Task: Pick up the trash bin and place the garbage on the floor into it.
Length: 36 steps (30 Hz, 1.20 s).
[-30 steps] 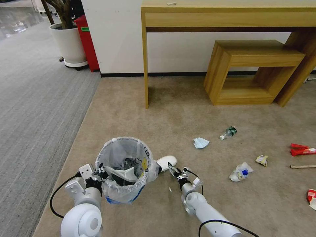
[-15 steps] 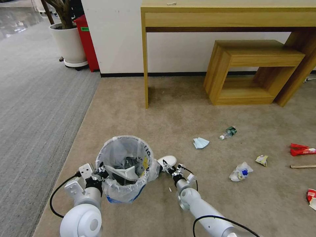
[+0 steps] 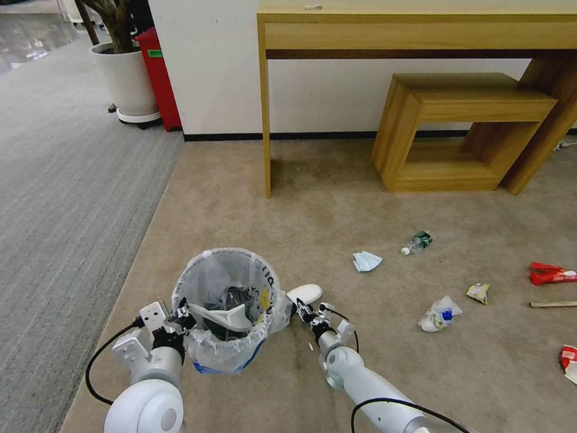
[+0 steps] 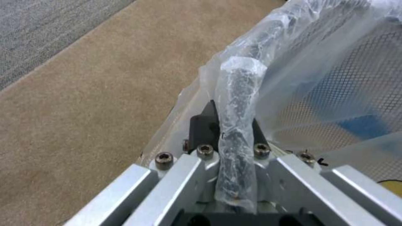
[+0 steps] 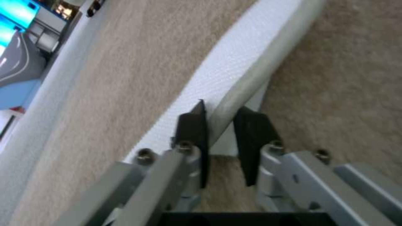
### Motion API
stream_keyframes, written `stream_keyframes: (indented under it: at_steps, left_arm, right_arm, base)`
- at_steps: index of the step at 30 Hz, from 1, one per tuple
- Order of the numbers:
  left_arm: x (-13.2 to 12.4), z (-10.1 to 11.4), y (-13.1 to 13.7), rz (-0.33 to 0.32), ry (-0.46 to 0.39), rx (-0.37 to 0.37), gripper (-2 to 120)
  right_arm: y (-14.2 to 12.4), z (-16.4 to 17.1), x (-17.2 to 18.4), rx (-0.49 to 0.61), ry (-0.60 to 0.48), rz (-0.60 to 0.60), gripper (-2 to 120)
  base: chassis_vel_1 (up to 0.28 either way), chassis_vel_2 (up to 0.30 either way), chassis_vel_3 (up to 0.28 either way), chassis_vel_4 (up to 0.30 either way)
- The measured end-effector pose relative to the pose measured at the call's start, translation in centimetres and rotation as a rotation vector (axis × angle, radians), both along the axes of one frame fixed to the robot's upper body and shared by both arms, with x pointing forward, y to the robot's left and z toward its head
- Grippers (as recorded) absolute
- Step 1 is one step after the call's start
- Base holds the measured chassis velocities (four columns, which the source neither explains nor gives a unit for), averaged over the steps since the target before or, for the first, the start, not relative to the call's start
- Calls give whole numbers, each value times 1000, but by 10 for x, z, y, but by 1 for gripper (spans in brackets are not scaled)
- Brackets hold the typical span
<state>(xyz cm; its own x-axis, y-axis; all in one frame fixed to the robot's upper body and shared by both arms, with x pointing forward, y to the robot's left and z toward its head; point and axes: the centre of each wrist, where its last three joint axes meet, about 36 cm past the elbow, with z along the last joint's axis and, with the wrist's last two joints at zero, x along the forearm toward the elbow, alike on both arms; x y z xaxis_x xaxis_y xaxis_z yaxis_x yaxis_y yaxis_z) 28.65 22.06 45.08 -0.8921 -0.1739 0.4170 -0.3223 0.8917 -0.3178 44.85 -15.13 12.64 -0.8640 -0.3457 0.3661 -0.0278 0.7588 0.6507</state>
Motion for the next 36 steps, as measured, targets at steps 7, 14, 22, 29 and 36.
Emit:
stream_keyframes:
  at_steps: [7, 14, 22, 29, 36]
  left_arm:
    - [0, -1, -1, 2, -3, 0, 0]
    - [2, -6, 2, 8, 10, 8, 0]
    - [3, -9, 5, 14, 27, 16, 0]
    - [2, -10, 4, 17, 36, 19, 0]
    - [3, -8, 3, 18, 27, 15, 0]
  right_arm:
    - [-6, -3, -5, -22, -16, 15, 0]
    - [-9, 15, -2, 16, -115, 49, 0]
    - [-26, 110, 8, 98, -353, 130, 0]
    - [-51, 223, 19, 111, -577, 237, 0]
    - [-29, 319, 9, 151, -766, 444, 0]
  base:
    - [0, 0, 0, 0]
    - [0, 0, 0, 0]
    - [0, 0, 0, 0]
    - [0, 0, 0, 0]
    - [0, 0, 0, 0]
